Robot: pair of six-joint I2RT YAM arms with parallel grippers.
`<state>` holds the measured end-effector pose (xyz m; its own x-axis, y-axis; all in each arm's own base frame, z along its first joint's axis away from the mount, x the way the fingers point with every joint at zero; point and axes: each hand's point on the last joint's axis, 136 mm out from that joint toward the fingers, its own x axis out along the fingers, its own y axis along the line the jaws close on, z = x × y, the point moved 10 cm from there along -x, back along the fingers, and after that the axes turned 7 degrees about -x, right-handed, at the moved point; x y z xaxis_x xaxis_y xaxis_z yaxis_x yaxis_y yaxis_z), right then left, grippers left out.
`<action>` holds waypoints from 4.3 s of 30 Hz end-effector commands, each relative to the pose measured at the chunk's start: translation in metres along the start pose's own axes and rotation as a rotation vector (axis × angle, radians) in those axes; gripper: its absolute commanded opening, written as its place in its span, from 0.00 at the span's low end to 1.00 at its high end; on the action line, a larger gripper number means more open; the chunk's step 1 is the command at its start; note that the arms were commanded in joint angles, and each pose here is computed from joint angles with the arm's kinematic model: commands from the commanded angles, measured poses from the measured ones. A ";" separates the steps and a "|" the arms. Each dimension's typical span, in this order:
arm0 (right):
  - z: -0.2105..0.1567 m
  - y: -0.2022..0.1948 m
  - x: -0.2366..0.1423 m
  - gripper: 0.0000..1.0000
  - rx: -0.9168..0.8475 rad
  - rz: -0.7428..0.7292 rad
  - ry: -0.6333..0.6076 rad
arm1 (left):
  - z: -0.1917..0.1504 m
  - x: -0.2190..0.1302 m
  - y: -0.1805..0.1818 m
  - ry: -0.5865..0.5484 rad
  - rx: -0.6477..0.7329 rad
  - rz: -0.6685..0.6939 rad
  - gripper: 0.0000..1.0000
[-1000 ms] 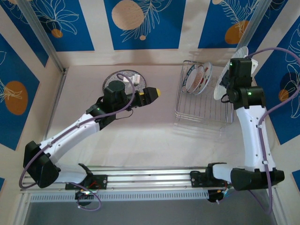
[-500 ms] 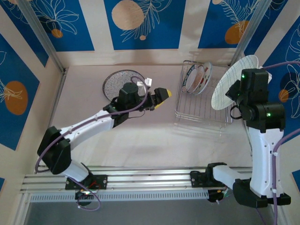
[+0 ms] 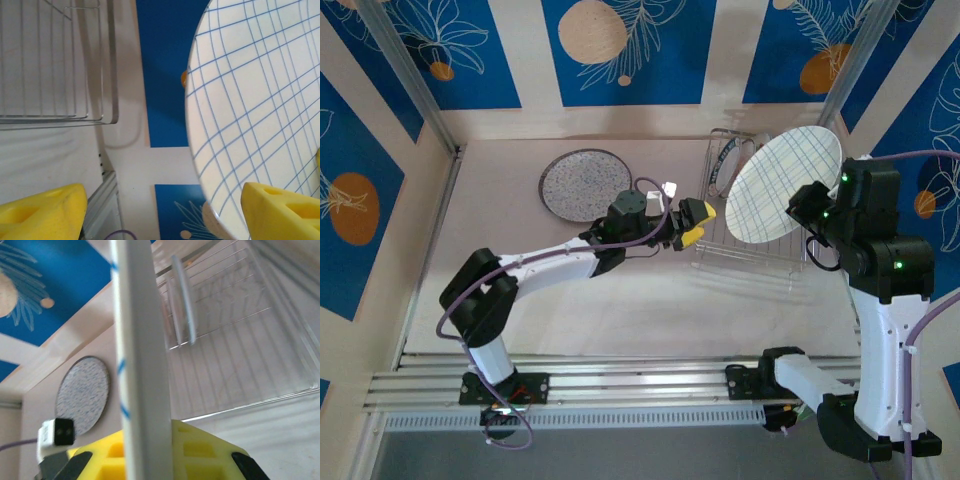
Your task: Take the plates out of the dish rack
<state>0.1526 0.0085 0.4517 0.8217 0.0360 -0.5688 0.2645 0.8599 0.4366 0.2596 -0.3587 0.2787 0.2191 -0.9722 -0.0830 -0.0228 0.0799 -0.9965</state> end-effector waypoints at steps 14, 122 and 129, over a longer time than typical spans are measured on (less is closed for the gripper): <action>-0.002 0.017 0.028 0.00 0.103 0.344 0.131 | 0.002 0.010 -0.023 0.027 -0.026 -0.195 0.56; -0.019 0.077 -0.006 0.66 -0.700 0.756 -0.299 | 0.085 -0.168 -0.042 -0.424 -0.033 -0.215 0.00; -0.026 0.085 -0.006 0.83 -0.771 0.788 -0.345 | 0.084 -0.196 -0.030 -0.505 -0.028 -0.146 0.00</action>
<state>0.1597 0.0923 0.4686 0.7497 0.6524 -0.1111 -0.6515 0.7570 0.0491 0.3091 -0.1642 0.3047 0.6557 -0.7550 -0.0059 -0.0900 -0.0704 -0.9934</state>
